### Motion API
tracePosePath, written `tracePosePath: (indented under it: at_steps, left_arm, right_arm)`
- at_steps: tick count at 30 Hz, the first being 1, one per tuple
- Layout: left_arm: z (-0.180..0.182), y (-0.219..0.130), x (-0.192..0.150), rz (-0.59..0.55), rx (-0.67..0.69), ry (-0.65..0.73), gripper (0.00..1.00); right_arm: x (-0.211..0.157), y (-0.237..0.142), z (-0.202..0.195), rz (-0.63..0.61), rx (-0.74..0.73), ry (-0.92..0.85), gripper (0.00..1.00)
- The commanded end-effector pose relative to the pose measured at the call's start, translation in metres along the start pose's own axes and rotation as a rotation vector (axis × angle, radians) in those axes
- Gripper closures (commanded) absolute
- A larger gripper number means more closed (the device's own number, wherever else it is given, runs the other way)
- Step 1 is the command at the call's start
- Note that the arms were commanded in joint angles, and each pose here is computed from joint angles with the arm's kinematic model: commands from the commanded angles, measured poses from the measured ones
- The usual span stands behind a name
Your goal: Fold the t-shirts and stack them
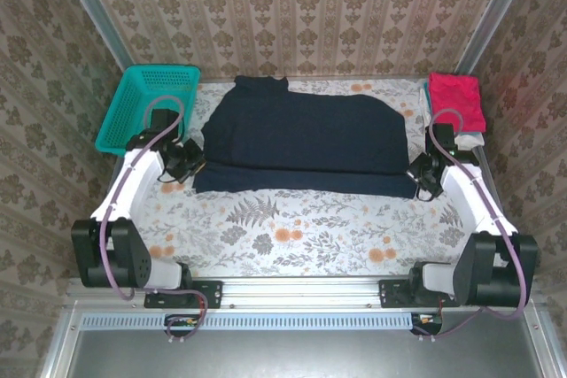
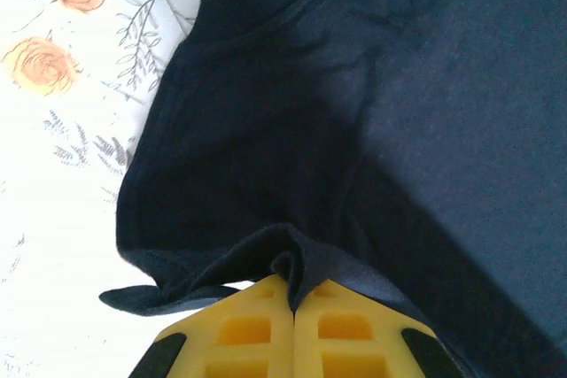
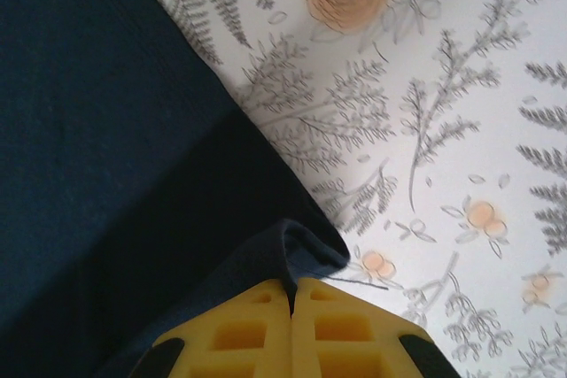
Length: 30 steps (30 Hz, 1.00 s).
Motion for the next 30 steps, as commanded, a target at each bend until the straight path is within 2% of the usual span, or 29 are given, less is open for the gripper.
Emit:
tracePosePath:
  at_steps: [1,11,30]
  left_arm:
    - [-0.008,0.002,0.019,-0.029,0.003,0.059,1.00]
    - [-0.009,0.021,0.043,-0.025,0.048,0.077,1.00]
    - [-0.016,0.046,0.088,-0.042,0.080,0.124,1.00]
  right_arm:
    - [0.020,0.002,0.019,-0.059,0.018,-0.039,1.00]
    - [0.041,0.024,0.050,-0.061,0.006,-0.096,1.00]
    - [0.060,0.056,0.085,-0.052,0.019,-0.082,1.00]
Point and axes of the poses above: each hand's point on the last joint's axis, 136 mm out from that joint toward the fingers, its own y axis out along the fingers, its own z axis along the line the jaws close on, x = y × z, the point moved 3 cm from there along -y, back along the fingers, and after that the axes turned 13 degrees about y, right-handed, at the moved point
